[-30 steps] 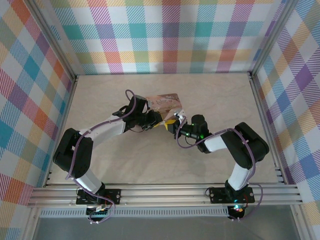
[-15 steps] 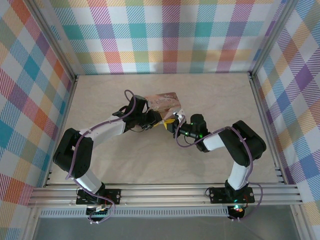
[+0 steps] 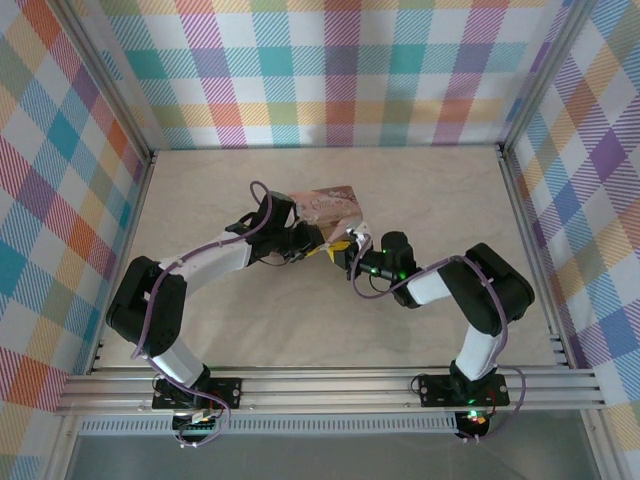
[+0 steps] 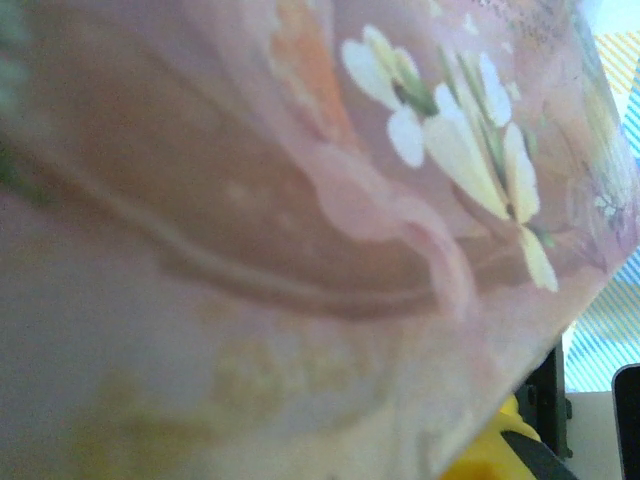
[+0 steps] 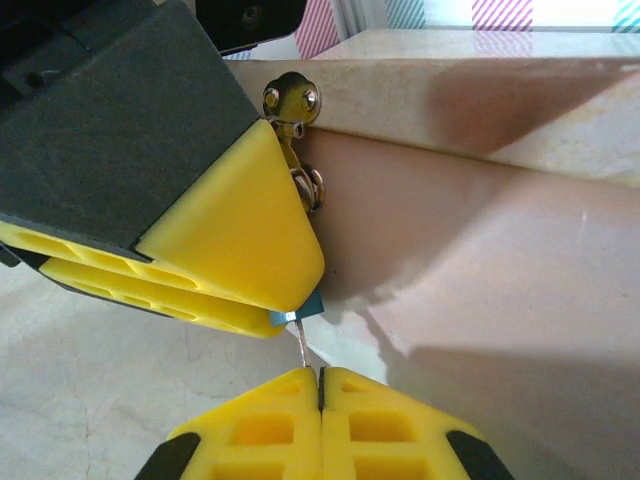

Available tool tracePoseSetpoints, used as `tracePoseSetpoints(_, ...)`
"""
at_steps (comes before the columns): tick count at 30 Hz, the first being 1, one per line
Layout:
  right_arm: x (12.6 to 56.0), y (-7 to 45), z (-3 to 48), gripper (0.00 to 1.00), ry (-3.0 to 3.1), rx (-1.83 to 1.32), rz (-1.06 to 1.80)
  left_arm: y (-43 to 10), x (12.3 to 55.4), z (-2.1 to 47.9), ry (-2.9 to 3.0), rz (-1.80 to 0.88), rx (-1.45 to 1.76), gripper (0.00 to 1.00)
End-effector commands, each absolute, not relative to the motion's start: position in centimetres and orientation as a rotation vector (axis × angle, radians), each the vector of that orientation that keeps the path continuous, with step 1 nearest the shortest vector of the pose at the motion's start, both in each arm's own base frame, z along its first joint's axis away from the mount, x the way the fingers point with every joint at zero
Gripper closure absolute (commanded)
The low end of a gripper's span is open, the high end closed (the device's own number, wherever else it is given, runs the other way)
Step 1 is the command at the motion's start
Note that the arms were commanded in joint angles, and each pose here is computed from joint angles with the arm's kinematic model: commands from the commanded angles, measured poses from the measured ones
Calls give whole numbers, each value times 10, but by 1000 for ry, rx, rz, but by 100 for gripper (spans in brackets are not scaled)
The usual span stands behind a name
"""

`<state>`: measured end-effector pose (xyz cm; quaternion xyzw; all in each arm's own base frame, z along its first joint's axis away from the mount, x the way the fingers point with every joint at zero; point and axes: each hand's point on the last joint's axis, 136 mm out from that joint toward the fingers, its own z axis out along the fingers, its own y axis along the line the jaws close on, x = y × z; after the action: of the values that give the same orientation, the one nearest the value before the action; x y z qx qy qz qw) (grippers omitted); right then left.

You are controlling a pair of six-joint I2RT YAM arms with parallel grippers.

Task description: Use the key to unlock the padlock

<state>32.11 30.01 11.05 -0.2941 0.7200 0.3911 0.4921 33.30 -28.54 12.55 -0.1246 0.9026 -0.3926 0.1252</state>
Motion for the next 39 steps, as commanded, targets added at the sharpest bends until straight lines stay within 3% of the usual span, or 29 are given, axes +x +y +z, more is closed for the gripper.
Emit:
tracePoseSetpoints(1, 329, 295, 162, 100, 1564, -660, 910, -304, 294, 134, 2742, -1284, -236, 99)
tracePoseSetpoints(19, 301, 297, 160, 100, 1550, -634, 915, -306, 283, 144, 2804, -1333, -131, 99)
tracePoseSetpoints(39, 315, 319, 194, 100, 1447, -612, 981, -304, 279, 136, 2823, -1321, -168, 99)
